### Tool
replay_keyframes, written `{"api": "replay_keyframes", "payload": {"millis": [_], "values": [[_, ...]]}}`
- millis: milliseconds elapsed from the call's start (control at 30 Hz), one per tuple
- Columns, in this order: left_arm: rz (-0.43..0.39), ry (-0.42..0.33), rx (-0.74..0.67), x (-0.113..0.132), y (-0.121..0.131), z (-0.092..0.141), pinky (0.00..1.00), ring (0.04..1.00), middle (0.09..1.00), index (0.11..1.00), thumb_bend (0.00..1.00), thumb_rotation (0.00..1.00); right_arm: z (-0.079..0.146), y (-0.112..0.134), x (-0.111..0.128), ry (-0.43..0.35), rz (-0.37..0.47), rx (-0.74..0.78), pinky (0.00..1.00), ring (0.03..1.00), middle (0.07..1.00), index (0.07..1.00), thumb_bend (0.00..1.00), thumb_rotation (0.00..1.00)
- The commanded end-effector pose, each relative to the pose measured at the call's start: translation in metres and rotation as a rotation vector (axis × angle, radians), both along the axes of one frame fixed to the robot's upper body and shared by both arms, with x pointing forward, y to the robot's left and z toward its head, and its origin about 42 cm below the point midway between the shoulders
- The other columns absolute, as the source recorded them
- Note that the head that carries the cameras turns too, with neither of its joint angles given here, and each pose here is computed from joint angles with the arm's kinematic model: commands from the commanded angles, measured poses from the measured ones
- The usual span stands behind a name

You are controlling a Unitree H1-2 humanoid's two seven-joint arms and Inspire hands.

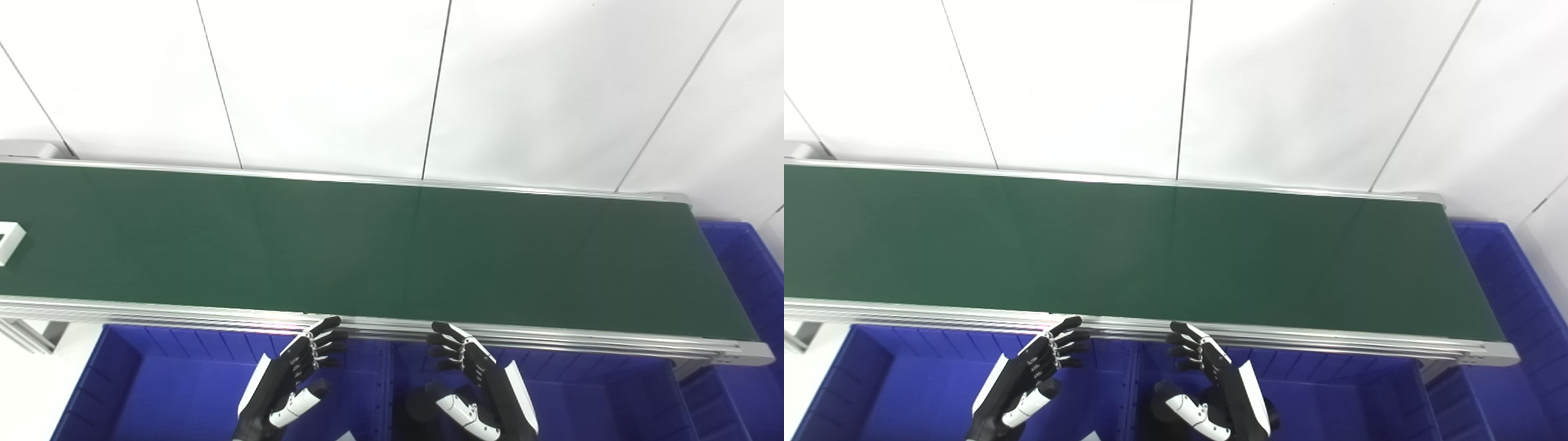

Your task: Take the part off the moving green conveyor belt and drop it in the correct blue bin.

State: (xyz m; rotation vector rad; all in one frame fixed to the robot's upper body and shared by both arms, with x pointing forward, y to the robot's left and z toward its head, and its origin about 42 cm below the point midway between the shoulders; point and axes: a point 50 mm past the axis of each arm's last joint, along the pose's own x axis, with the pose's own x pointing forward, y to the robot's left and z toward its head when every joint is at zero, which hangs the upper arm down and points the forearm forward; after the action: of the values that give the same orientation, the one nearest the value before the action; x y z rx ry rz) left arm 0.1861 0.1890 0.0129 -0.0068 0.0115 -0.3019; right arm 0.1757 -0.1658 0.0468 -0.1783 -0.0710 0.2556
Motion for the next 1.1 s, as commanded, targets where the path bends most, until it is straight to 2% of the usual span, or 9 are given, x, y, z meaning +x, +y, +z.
{"api": "replay_keyframes", "payload": {"millis": [0, 1067], "values": [[-0.013, -0.067, -0.005, 0.0078, 0.0003, 0.0085, 0.69, 0.763, 0.799, 0.851, 0.94, 0.71, 0.0079, 0.0035, 0.0047, -0.041, -0.001, 0.020, 0.65, 0.724, 0.768, 0.821, 0.61, 0.61], [-0.017, -0.043, -0.004, 0.0103, -0.0002, 0.0015, 0.69, 0.764, 0.796, 0.848, 0.95, 0.71, 0.0011, 0.0032, 0.0069, -0.036, -0.010, 0.027, 0.64, 0.706, 0.754, 0.816, 0.60, 0.60]]}}
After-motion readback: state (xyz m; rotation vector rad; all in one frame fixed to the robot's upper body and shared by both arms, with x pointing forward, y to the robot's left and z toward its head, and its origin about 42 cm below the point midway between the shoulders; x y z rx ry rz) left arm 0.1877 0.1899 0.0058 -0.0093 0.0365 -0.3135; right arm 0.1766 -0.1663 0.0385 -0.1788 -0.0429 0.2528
